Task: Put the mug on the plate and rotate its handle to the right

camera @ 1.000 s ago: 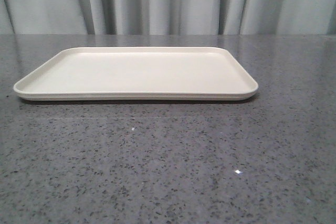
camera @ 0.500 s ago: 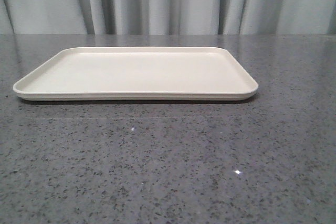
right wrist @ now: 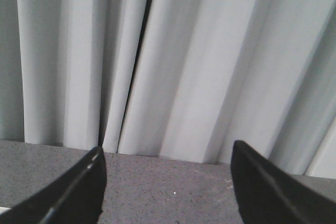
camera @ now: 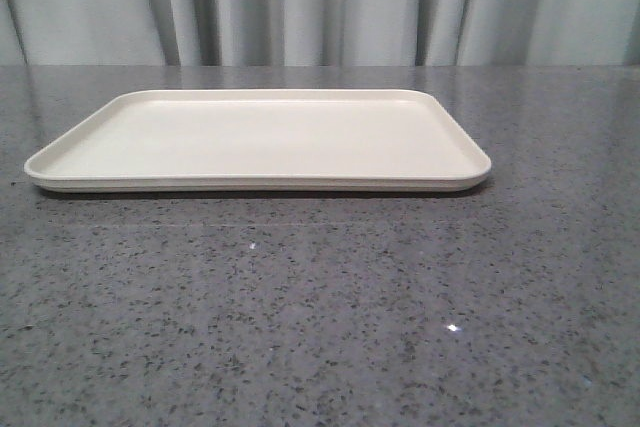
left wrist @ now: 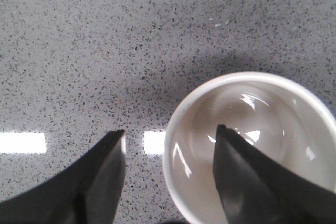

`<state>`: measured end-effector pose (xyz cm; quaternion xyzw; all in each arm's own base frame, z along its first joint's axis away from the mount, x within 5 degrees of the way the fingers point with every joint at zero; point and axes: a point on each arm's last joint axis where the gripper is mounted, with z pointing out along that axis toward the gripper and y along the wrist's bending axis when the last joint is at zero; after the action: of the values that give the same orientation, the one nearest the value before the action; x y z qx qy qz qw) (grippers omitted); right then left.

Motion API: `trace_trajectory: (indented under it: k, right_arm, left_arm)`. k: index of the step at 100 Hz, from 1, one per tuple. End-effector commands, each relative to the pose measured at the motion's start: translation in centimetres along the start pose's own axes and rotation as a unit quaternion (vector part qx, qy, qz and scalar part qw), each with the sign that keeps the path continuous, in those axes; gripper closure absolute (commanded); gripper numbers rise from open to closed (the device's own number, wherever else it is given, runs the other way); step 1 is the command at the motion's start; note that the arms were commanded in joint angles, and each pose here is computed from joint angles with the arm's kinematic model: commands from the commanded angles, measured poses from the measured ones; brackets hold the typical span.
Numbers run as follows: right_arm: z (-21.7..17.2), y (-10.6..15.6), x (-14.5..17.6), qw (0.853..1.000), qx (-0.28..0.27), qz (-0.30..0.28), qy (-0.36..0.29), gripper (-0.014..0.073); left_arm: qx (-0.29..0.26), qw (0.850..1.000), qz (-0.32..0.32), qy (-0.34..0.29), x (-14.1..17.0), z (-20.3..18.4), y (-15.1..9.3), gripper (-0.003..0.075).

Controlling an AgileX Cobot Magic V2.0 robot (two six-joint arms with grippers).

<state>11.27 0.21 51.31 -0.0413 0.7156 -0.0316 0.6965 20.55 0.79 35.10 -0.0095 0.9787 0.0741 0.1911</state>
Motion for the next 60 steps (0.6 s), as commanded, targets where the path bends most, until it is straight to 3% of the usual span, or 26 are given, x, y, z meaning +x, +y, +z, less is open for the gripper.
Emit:
trace_trajectory:
  k: [1, 60]
  right_arm:
    - [-0.4, -0.2, -1.3, 0.999, 0.010, -0.008, -0.045, 0.0086]
    - [-0.4, -0.2, -1.3, 0.999, 0.009, -0.008, -0.043, 0.0086]
  left_arm:
    - [-0.006, 1.000, 0.000, -0.010, -0.4, -0.4, 0.2, 0.0344]
    - [-0.001, 0.999, 0.013, 0.030, 0.2, 1.9, -0.2, 0.0344]
